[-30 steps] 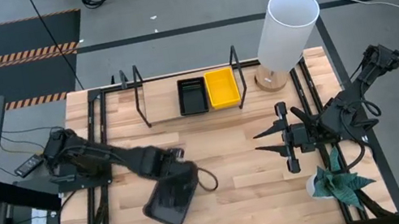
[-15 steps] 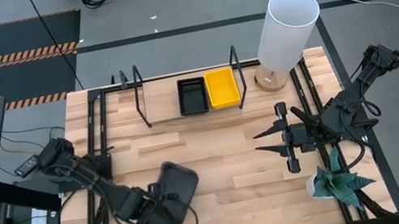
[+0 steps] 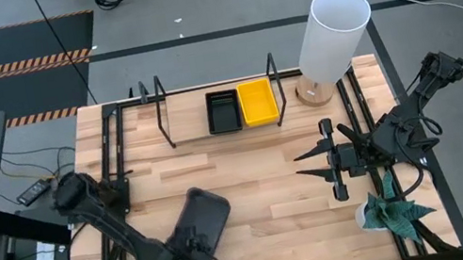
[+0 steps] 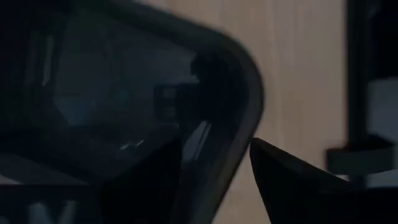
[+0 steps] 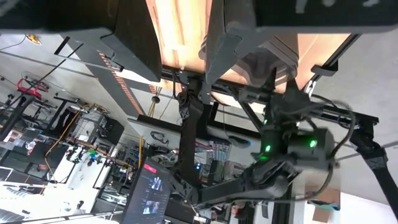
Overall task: Stack baskets on shelf by color
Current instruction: Put the stacked gray bins on the shelf
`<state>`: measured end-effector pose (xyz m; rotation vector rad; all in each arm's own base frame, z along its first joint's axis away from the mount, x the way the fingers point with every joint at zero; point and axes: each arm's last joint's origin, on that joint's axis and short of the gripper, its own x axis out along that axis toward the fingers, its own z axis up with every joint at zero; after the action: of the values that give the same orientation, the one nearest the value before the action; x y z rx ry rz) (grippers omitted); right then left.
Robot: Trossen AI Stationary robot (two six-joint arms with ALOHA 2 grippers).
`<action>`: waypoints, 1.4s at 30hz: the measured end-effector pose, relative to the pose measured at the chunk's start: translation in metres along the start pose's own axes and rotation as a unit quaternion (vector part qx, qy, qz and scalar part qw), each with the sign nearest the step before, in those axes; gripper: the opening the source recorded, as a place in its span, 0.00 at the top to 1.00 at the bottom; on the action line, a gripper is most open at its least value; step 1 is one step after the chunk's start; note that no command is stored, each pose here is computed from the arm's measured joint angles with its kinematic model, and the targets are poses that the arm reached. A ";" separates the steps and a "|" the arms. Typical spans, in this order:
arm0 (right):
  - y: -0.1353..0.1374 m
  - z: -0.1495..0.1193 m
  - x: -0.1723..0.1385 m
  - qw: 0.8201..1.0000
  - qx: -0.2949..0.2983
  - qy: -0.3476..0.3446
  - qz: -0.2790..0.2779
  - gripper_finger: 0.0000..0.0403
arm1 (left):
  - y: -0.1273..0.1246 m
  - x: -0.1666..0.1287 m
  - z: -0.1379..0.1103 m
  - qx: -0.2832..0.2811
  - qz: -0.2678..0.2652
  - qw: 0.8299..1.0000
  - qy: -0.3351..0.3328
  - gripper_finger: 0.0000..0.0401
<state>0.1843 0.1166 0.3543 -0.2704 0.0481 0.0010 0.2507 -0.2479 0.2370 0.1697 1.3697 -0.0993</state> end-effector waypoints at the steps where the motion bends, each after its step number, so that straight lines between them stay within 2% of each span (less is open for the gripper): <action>1: 0.000 0.000 0.000 1.000 0.000 0.000 0.000 0.68 | -0.001 0.005 0.000 0.008 0.006 1.000 0.010 0.52; 7: 0.000 0.000 0.000 1.000 0.000 0.000 0.000 0.68 | 0.003 0.029 0.002 0.022 0.040 0.997 0.066 0.67; 14: 0.000 0.000 0.000 1.000 0.000 0.000 0.000 0.68 | 0.018 0.034 0.008 -0.006 0.051 0.995 0.083 0.96; 17: 0.000 0.000 0.000 1.000 0.000 0.000 0.000 0.68 | 0.028 0.033 0.010 -0.031 0.055 0.993 0.095 0.95; 22: 0.000 0.000 0.000 1.000 0.000 0.000 0.000 0.68 | 0.046 0.020 0.011 -0.033 0.081 0.992 0.093 0.96; 32: 0.000 0.000 0.000 1.000 0.000 0.000 0.000 0.68 | 0.107 -0.015 0.019 -0.088 0.108 0.989 0.050 0.96; 42: 0.000 0.000 0.000 1.000 0.000 0.001 0.000 0.68 | 0.164 -0.019 0.026 -0.085 0.130 0.986 0.063 0.96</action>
<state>0.1843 0.1165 0.3541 -0.2713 0.0493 0.0004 0.3000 -0.0915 0.2705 0.2120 1.4628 0.2507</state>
